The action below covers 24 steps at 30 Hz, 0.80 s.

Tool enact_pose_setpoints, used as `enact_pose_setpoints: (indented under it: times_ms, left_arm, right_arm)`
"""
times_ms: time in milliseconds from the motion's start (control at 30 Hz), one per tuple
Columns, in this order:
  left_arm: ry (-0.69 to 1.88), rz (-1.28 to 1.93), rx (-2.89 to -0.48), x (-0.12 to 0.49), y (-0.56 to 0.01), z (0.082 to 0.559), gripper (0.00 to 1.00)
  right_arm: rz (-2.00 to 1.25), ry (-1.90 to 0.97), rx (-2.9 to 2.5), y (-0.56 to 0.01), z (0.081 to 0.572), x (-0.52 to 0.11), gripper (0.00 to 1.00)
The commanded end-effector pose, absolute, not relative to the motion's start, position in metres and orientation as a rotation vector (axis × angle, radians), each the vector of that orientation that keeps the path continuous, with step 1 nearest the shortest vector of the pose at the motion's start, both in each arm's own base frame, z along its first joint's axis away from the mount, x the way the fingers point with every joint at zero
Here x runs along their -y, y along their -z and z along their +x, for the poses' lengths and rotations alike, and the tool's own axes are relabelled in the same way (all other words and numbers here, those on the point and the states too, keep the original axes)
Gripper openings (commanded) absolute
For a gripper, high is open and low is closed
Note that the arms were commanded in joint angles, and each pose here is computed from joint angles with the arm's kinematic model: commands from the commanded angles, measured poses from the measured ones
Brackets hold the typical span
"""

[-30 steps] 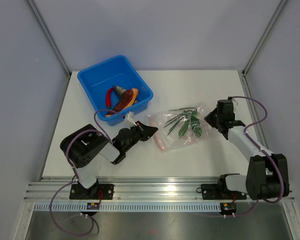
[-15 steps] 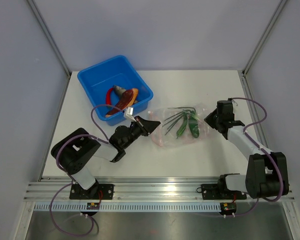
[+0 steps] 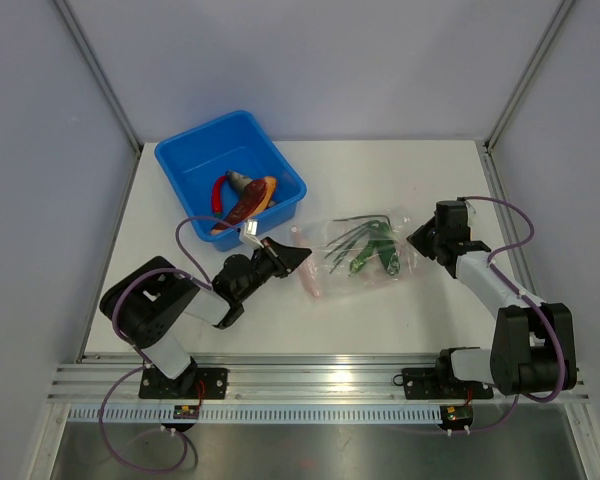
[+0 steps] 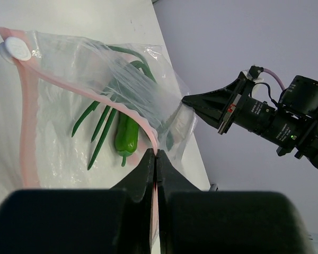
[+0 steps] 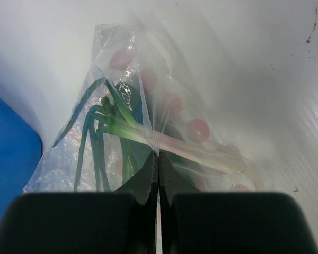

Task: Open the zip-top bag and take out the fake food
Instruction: Adjust the zipper food storage bag at the center of the board.

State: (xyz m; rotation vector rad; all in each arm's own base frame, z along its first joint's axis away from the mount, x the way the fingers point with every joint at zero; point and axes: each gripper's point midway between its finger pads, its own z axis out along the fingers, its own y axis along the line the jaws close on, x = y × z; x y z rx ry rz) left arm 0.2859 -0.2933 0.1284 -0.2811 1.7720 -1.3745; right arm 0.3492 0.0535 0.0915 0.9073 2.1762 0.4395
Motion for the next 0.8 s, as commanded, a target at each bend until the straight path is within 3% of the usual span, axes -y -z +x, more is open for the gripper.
enact_pose_setpoints:
  times_ms: [0, 100, 133, 267, 567, 767]
  left_arm:
    - [1.483, -0.215, -1.444, 0.285, -0.205, 0.289, 0.0]
    - [1.485, -0.207, -1.442, 0.286, -0.206, 0.289, 0.14]
    - [1.486, -0.208, -1.446, 0.286, -0.206, 0.289, 0.26]
    - [1.489, -0.21, -1.444, 0.285, -0.204, 0.286, 0.44]
    - [1.476, -0.344, -1.508, 0.268, -0.169, 0.28, 0.45]
    - [1.475, -0.407, -1.587, 0.267, -0.145, 0.275, 0.37]
  right_arm:
    - [0.928, -0.389, -2.124, -0.097, 0.357, -0.039, 0.0]
    - [0.922, -0.387, -2.119, -0.099, 0.357, -0.038, 0.0]
    - [0.92, -0.386, -2.118, -0.1, 0.357, -0.038, 0.0]
    - [0.918, -0.39, -2.119, -0.1, 0.357, -0.039, 0.0]
    - [0.912, -0.399, -2.12, -0.101, 0.357, -0.04, 0.0]
    - [0.912, -0.403, -2.117, -0.102, 0.357, -0.04, 0.0]
